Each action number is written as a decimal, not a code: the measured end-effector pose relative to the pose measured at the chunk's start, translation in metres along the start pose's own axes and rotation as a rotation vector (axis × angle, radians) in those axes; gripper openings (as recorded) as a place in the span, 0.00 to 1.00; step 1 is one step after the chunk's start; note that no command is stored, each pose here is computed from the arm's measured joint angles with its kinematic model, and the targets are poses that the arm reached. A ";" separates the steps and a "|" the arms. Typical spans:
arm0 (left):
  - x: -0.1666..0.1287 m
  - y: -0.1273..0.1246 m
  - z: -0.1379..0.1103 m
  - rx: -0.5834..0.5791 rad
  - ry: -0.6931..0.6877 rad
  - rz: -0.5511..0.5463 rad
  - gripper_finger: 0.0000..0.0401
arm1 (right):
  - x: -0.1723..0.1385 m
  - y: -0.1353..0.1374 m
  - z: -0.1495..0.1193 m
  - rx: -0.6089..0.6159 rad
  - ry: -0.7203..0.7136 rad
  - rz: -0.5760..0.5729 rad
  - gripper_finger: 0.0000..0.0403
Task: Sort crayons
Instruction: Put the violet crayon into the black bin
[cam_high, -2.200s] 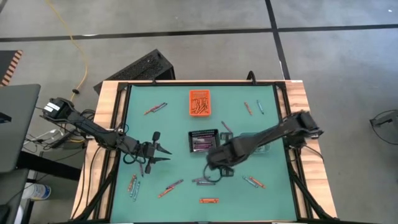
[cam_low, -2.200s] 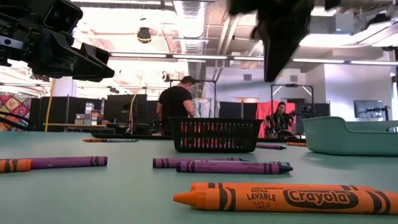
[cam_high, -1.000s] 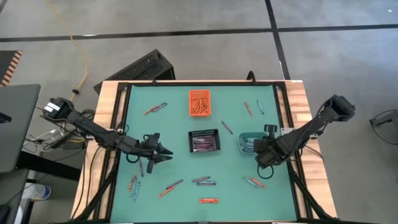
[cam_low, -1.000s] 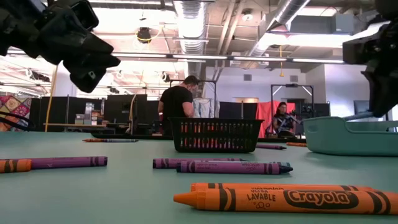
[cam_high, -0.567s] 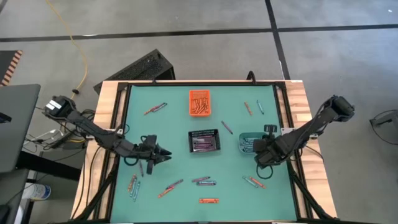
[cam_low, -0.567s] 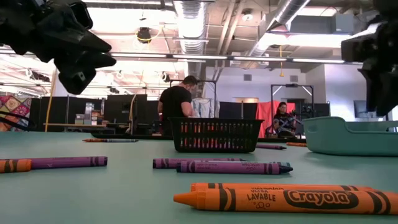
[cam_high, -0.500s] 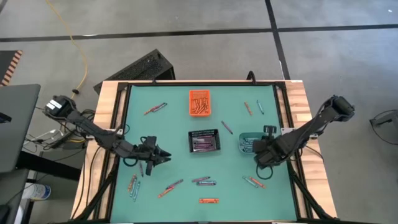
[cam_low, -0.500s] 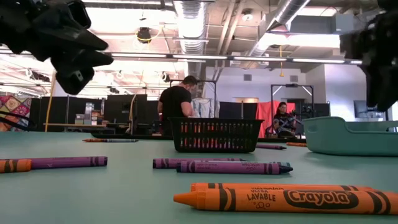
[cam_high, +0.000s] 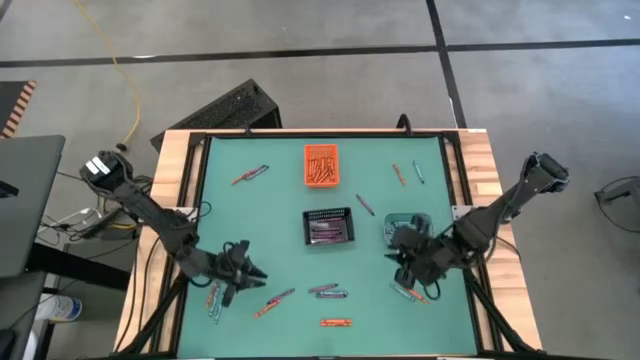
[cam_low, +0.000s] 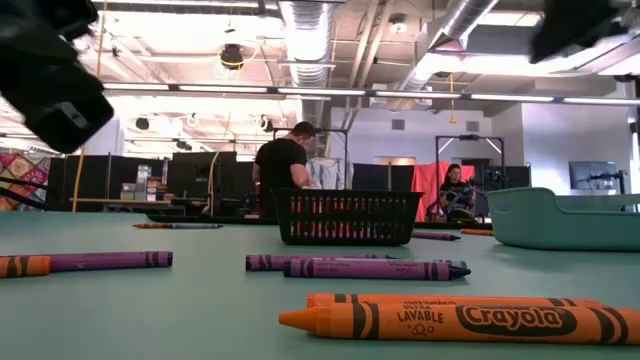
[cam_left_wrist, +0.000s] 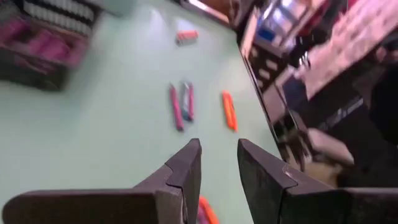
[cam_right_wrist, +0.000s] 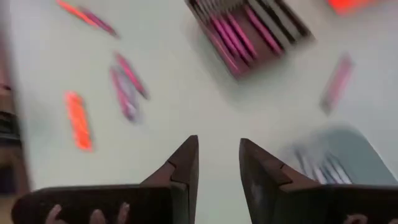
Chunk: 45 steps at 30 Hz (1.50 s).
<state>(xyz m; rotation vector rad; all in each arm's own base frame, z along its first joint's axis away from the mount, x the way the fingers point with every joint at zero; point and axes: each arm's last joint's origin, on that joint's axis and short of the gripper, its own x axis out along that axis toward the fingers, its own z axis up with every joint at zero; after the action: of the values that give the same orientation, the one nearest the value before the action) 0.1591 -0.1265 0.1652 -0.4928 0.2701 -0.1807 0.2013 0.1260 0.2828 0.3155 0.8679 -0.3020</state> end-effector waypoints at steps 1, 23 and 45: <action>0.004 -0.005 -0.002 0.011 0.025 0.000 0.23 | 0.002 0.006 0.000 -0.021 -0.044 0.019 0.27; 0.122 -0.053 -0.012 0.298 0.518 0.438 0.23 | 0.082 0.069 -0.030 -0.269 -0.271 -0.138 0.26; 0.131 -0.027 -0.023 0.213 0.739 0.441 0.12 | 0.083 0.070 -0.023 -0.295 -0.375 -0.238 0.26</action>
<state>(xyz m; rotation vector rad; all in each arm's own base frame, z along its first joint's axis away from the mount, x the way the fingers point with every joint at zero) 0.2734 -0.1904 0.1311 -0.1267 1.0596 0.0482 0.2627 0.1880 0.2139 -0.1194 0.5672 -0.4324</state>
